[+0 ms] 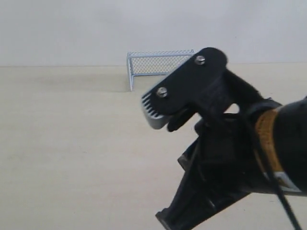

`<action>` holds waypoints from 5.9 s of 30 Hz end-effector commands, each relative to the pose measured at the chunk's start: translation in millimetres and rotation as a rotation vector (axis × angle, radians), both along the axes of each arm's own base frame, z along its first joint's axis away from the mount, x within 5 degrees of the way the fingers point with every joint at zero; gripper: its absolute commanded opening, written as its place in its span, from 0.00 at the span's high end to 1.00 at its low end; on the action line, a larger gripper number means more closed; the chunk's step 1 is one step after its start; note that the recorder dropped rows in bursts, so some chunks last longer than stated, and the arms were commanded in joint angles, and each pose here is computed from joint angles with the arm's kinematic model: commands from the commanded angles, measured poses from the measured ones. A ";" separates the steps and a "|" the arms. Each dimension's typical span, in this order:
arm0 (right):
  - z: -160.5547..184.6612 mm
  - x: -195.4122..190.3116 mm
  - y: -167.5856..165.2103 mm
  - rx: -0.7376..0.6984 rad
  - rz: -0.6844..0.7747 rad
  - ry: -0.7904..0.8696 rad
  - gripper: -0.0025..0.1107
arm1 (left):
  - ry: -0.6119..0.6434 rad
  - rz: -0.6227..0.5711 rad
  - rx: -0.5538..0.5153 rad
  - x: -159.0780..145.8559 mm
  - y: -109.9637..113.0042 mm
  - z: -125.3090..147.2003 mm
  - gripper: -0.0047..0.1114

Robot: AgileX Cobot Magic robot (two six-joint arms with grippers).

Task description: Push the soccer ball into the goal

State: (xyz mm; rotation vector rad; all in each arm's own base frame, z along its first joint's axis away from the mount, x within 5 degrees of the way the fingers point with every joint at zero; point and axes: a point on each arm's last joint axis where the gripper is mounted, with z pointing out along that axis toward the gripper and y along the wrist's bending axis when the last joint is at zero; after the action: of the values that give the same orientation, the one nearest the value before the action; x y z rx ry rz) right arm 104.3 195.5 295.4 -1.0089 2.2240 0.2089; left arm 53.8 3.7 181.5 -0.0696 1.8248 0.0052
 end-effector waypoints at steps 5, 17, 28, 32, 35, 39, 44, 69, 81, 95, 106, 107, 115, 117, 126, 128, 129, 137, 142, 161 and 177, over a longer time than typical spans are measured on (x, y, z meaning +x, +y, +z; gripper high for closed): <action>21.2 -11.5 -30.2 0.154 -0.068 0.005 0.98 | -0.006 0.003 -0.006 -0.2 0.1 1.3 0.91; 16.7 -8.1 -46.4 0.175 -0.093 -0.069 0.98 | -0.004 0.003 -0.006 -0.3 0.1 1.1 0.91; -47.1 10.1 -124.5 0.489 -0.414 -0.202 0.98 | -0.004 0.003 -0.006 -0.3 0.1 1.1 0.91; -71.8 -12.5 -163.6 0.599 -0.588 -0.291 0.98 | -0.004 0.003 -0.006 -0.3 0.1 1.1 0.91; -89.2 -31.2 -181.5 0.662 -0.668 -0.400 0.98 | -0.004 0.003 -0.006 -0.3 0.1 1.1 0.91; -98.2 -47.1 -196.9 0.752 -0.789 -0.534 0.98 | -0.004 0.003 -0.006 -0.3 0.1 1.1 0.91; -103.6 -48.0 -203.9 0.725 -0.906 -0.512 0.98 | -0.004 0.003 -0.006 -0.3 0.1 1.1 0.91; -81.7 -49.5 -183.6 1.045 -0.681 -0.535 0.98 | -0.004 0.003 -0.006 -0.3 0.1 1.1 0.91; -107.9 -51.9 -179.4 0.571 -0.553 -0.459 0.98 | -0.004 0.003 -0.006 -0.3 0.1 1.1 0.91; -111.0 -51.0 -186.4 0.525 -0.683 -0.468 0.98 | -0.006 0.003 -0.006 -0.2 0.1 1.3 0.91; -112.9 -50.9 -190.1 0.473 -0.733 -0.480 0.98 | -0.006 0.003 -0.006 -0.2 0.1 1.3 0.91; -112.9 -50.9 -190.1 0.473 -0.733 -0.480 0.98 | -0.004 0.003 -0.006 -0.2 0.1 1.1 0.91; -113.0 -51.0 -190.1 0.472 -0.733 -0.478 0.98 | -0.004 0.003 -0.006 -0.2 0.1 1.1 0.91; -113.0 -51.0 -190.0 0.476 -0.734 -0.477 0.98 | -0.004 0.003 -0.006 -0.2 0.1 1.1 0.91; -113.0 -51.0 -190.0 0.476 -0.734 -0.477 0.98 | -0.004 0.003 -0.006 -0.2 0.1 1.1 0.91; -113.0 -51.0 -190.0 0.476 -0.734 -0.477 0.98 | -0.004 0.003 -0.006 -0.2 0.1 1.1 0.91; -113.0 -51.0 -190.0 0.476 -0.734 -0.477 0.98 | -0.004 0.003 -0.006 -0.2 0.1 1.1 0.91; -113.3 -51.0 -190.0 0.476 -0.735 -0.473 0.98 | -0.004 0.003 -0.006 -0.2 0.1 1.1 0.91; -113.3 -51.0 -190.0 0.477 -0.736 -0.473 0.98 | -0.004 0.003 -0.006 -0.2 0.1 1.1 0.91; -113.3 -51.0 -190.0 0.478 -0.737 -0.472 0.98 | -0.004 0.003 -0.006 -0.2 0.1 1.1 0.91; -112.7 -50.9 -190.1 0.481 -0.736 -0.479 0.98 | -0.004 0.003 -0.006 -0.2 0.1 1.1 0.91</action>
State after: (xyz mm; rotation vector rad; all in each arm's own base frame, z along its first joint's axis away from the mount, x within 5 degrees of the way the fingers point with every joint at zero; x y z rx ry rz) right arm 53.4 6.0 181.2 0.0489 1.8394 0.1459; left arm 53.7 3.7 181.4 -0.0698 1.8267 0.0054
